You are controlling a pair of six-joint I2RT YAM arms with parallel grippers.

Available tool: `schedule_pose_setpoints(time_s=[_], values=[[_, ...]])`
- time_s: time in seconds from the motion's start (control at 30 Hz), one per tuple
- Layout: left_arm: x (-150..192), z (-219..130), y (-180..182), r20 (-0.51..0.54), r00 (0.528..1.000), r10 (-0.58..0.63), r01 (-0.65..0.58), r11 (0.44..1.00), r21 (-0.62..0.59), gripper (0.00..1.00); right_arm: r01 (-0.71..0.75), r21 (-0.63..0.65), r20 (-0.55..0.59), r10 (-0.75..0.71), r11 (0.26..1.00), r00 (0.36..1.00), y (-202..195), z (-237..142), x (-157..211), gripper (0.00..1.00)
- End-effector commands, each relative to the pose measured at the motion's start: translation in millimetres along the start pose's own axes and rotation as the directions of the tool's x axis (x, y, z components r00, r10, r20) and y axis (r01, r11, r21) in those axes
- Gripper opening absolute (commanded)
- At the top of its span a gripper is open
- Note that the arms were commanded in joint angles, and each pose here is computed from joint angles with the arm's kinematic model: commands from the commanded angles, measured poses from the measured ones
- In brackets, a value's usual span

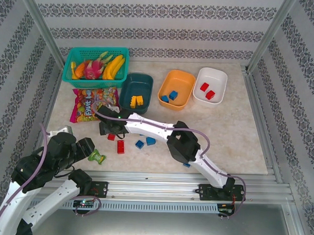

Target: Sort the legos into containers by color

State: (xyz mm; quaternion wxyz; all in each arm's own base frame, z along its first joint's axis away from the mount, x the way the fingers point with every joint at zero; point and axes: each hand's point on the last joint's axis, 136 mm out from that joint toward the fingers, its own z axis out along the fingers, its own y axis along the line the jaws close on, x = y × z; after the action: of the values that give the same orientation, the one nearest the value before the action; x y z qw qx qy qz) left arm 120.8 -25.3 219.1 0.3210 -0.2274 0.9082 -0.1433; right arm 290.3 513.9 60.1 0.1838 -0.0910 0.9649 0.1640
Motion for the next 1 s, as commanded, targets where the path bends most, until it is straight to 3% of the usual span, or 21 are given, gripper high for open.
schedule_pose_setpoints(time_s=[0.0, 0.23, 0.4, 0.6, 0.87, 0.97], values=[[4.4, -8.0, 6.1, -0.019, 1.000, 0.017, -0.017, 1.000, -0.006, 0.71, -0.018, 0.116, -0.014, 0.020, 0.993, 1.000, -17.2, 13.4, 10.6, 0.75], [5.4, -10.0, 3.7, -0.026, 0.999, 0.018, -0.018, 1.000, 0.010, 0.71, -0.001, 0.153, -0.010, 0.002, 0.988, 1.000, -22.8, 36.0, 11.6, 0.66], [6.3, -10.1, 2.0, -0.032, 0.999, 0.019, -0.019, 1.000, 0.019, 0.70, -0.013, 0.180, -0.007, 0.014, 0.984, 1.000, -32.2, 34.0, 9.4, 0.34], [9.2, -2.2, -20.6, -0.060, 0.998, 0.036, -0.030, 0.993, 0.111, 0.70, -0.025, 0.144, 0.069, 0.015, 0.989, 0.998, -29.5, -4.5, -16.3, 0.16], [4.2, 15.2, -57.2, -0.086, 0.994, 0.069, -0.051, 0.980, 0.194, 0.70, -0.051, 0.088, 0.152, 0.038, 0.995, 0.988, -50.2, -59.0, -55.7, 0.13], [-0.7, 19.2, -57.0, -0.077, 0.995, 0.062, -0.048, 0.985, 0.163, 0.70, -0.038, 0.083, 0.120, 0.028, 0.996, 0.992, -59.4, -55.0, -56.1, 0.22]])
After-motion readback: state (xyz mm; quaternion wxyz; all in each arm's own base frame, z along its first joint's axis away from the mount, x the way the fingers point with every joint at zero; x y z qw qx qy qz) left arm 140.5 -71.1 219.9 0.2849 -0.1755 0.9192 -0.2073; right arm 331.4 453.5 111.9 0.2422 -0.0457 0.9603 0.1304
